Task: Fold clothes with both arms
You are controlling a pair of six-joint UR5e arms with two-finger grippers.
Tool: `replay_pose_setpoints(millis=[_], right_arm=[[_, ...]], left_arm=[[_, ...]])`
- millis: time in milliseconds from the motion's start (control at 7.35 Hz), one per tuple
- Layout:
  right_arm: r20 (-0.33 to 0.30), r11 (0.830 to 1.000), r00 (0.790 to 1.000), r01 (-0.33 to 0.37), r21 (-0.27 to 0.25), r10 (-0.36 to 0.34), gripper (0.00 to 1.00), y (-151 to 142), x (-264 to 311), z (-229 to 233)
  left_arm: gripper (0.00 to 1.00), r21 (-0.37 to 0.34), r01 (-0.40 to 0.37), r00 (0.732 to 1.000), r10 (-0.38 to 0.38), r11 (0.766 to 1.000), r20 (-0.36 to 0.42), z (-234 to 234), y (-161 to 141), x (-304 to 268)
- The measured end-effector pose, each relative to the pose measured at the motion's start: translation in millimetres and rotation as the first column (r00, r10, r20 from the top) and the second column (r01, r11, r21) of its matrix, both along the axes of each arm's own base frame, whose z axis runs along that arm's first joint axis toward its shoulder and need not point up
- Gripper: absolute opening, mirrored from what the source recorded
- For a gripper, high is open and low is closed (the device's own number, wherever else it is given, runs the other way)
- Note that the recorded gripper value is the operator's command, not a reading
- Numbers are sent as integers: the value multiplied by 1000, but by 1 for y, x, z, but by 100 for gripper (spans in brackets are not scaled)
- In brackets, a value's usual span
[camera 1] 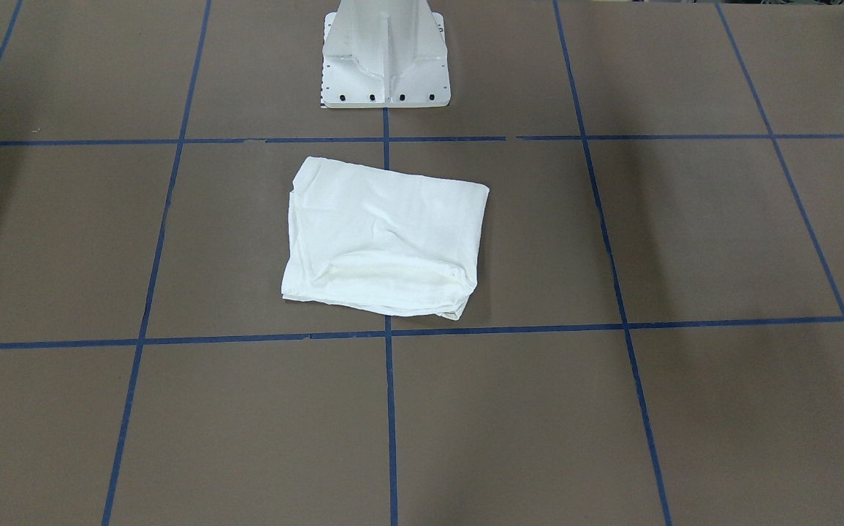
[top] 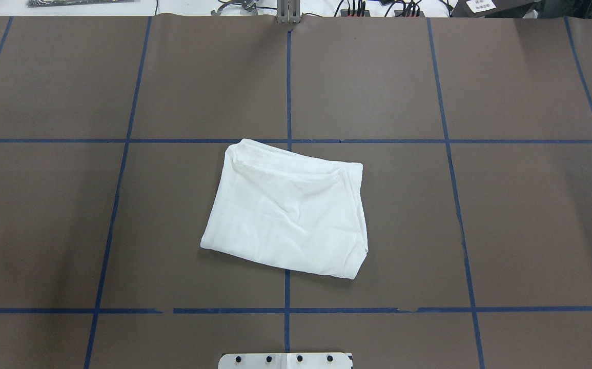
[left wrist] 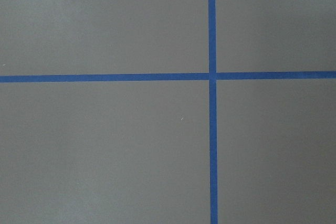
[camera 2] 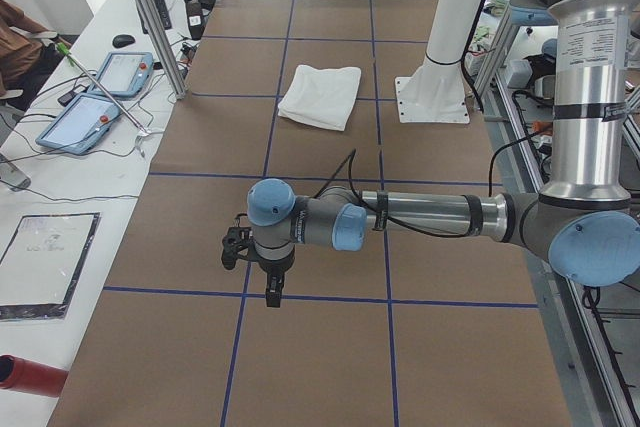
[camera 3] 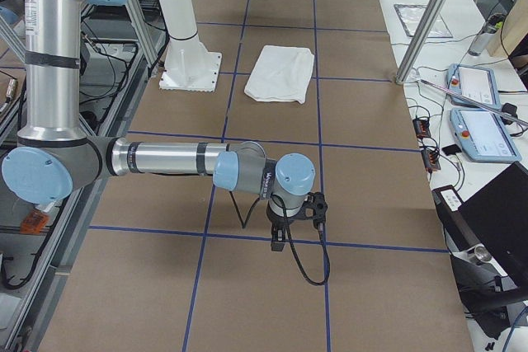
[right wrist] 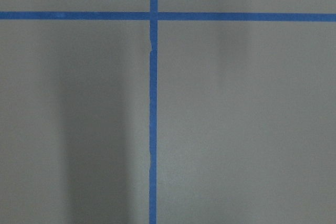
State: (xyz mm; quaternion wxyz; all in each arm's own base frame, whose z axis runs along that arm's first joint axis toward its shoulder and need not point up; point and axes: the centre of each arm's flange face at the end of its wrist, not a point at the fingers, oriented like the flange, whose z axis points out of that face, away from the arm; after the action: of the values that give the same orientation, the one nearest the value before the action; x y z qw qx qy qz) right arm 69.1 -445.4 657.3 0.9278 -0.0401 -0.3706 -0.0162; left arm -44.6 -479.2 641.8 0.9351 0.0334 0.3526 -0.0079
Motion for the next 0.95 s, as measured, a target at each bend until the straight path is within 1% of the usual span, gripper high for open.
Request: replay_pose_setpoints(millis=[272, 680, 952], right_arm=[[-1, 1000, 1000, 6, -4, -6, 100, -10, -3, 2], [-1, 1000, 1000, 14, -9, -14, 100, -38, -7, 5], [0, 1000, 1000, 19, -11, -19, 100, -48, -10, 5]], left_arm=[[100, 8, -1, 1000, 1, 1000, -1, -3, 1, 0], [100, 16, -1, 1000, 1, 1000, -1, -6, 5, -1], [100, 15, -1, 1000, 1, 1000, -1, -6, 5, -1]])
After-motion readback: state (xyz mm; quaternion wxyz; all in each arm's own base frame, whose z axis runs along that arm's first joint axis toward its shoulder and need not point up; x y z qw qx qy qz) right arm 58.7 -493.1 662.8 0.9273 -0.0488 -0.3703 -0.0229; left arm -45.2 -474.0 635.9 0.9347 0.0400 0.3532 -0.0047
